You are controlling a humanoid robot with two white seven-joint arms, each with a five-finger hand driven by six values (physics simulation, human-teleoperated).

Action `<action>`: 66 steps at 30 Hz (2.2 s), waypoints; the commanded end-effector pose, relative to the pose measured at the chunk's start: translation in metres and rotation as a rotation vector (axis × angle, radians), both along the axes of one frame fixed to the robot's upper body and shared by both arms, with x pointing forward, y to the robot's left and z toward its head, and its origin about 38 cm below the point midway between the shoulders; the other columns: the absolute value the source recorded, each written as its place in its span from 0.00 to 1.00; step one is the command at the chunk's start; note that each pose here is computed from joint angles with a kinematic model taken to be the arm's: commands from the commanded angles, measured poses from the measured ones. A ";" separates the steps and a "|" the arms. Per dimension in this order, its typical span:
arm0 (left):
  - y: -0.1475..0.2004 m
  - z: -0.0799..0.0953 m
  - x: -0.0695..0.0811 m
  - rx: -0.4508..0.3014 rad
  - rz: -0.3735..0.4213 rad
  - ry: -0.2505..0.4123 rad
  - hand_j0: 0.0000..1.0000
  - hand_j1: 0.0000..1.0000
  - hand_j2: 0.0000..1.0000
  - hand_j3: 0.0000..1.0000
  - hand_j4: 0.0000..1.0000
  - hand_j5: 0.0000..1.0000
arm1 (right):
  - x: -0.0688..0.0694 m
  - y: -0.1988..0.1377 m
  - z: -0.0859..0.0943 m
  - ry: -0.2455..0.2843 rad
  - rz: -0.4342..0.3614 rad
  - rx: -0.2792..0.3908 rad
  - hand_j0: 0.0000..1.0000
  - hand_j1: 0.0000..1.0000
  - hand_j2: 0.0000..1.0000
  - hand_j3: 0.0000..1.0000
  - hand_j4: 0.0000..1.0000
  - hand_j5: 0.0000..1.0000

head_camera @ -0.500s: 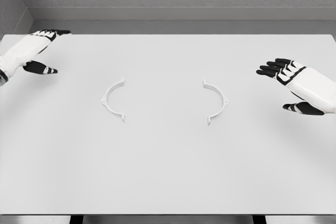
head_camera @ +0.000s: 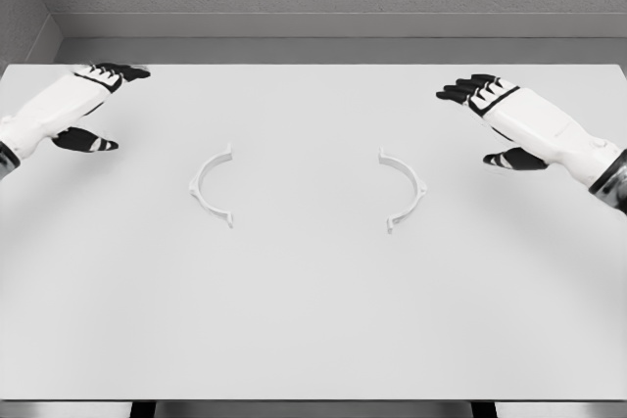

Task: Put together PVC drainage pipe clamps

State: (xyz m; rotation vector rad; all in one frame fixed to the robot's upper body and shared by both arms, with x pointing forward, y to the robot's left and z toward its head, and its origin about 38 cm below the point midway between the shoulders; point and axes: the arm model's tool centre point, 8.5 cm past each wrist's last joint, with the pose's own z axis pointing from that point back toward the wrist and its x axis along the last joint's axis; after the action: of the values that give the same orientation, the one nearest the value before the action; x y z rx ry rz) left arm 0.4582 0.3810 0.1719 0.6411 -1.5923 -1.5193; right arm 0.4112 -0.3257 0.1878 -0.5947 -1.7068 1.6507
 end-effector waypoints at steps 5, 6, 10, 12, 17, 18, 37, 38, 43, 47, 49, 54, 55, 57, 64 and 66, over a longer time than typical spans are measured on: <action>-0.019 0.003 -0.008 -0.012 -0.057 -0.021 1.00 1.00 1.00 1.00 1.00 1.00 | 0.001 0.021 -0.045 0.114 0.027 -0.008 1.00 1.00 1.00 1.00 1.00 1.00; -0.020 0.003 -0.009 -0.009 -0.059 -0.022 1.00 1.00 1.00 1.00 1.00 1.00 | 0.001 0.022 -0.046 0.116 0.028 -0.006 1.00 1.00 1.00 1.00 1.00 1.00; -0.019 -0.007 -0.014 -0.013 -0.058 0.001 1.00 1.00 1.00 1.00 1.00 1.00 | 0.002 0.025 -0.046 0.113 0.028 -0.005 1.00 1.00 1.00 1.00 1.00 1.00; -0.019 -0.010 -0.015 -0.011 -0.057 0.008 1.00 1.00 1.00 1.00 1.00 1.00 | 0.005 0.030 -0.046 0.111 0.030 0.009 1.00 1.00 1.00 1.00 1.00 1.00; -0.029 -0.019 -0.017 -0.010 -0.079 0.028 1.00 1.00 1.00 1.00 1.00 1.00 | 0.011 0.027 -0.055 0.139 0.011 0.013 1.00 1.00 1.00 1.00 1.00 1.00; -0.033 -0.023 -0.018 -0.011 -0.089 0.035 1.00 1.00 1.00 1.00 1.00 1.00 | 0.013 0.027 -0.054 0.134 0.009 0.004 1.00 1.00 1.00 1.00 1.00 1.00; -0.072 -0.050 -0.021 -0.052 -0.150 0.081 1.00 1.00 1.00 1.00 1.00 1.00 | 0.020 0.045 -0.063 0.159 0.030 0.015 1.00 1.00 1.00 1.00 1.00 1.00; -0.072 -0.049 -0.020 -0.050 -0.150 0.080 1.00 1.00 1.00 1.00 1.00 1.00 | 0.020 0.045 -0.063 0.159 0.030 0.015 1.00 1.00 1.00 1.00 1.00 1.00; -0.072 -0.048 -0.020 -0.053 -0.150 0.078 1.00 1.00 1.00 1.00 1.00 1.00 | 0.022 0.053 -0.063 0.155 0.038 0.031 1.00 1.00 1.00 1.00 1.00 1.00; -0.079 -0.049 -0.019 -0.065 -0.157 0.076 1.00 1.00 1.00 1.00 1.00 1.00 | 0.024 0.059 -0.062 0.152 0.052 0.021 1.00 1.00 1.00 1.00 1.00 1.00; -0.081 -0.050 -0.018 -0.070 -0.158 0.076 1.00 1.00 1.00 1.00 1.00 1.00 | 0.024 0.061 -0.063 0.156 0.060 0.016 1.00 1.00 1.00 1.00 1.00 1.00; -0.087 -0.051 -0.018 -0.084 -0.164 0.076 1.00 1.00 1.00 1.00 1.00 1.00 | 0.023 0.067 -0.066 0.163 0.069 0.021 1.00 1.00 1.00 1.00 1.00 1.00; -0.091 -0.052 -0.018 -0.091 -0.169 0.076 1.00 1.00 1.00 1.00 1.00 1.00 | 0.023 0.067 -0.066 0.163 0.070 0.020 1.00 1.00 1.00 1.00 1.00 1.00; -0.093 -0.052 -0.018 -0.095 -0.172 0.075 1.00 1.00 1.00 1.00 1.00 1.00 | 0.023 0.069 -0.065 0.160 0.073 0.022 1.00 1.00 1.00 1.00 1.00 1.00; -0.098 -0.051 -0.017 -0.105 -0.178 0.070 1.00 1.00 1.00 1.00 1.00 1.00 | 0.022 0.081 -0.067 0.162 0.103 0.018 1.00 1.00 1.00 1.00 1.00 1.00; -0.097 -0.051 -0.017 -0.105 -0.175 0.071 1.00 1.00 1.00 1.00 1.00 1.00 | 0.021 0.084 -0.068 0.166 0.112 0.015 1.00 1.00 1.00 1.00 1.00 1.00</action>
State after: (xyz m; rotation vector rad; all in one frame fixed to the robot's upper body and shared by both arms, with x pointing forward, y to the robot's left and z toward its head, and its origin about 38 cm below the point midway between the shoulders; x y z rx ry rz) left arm 0.4417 0.2841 0.1210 0.3974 -1.6939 -1.5645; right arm 0.4330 -0.2442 0.1207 -0.3620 -1.6534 1.7114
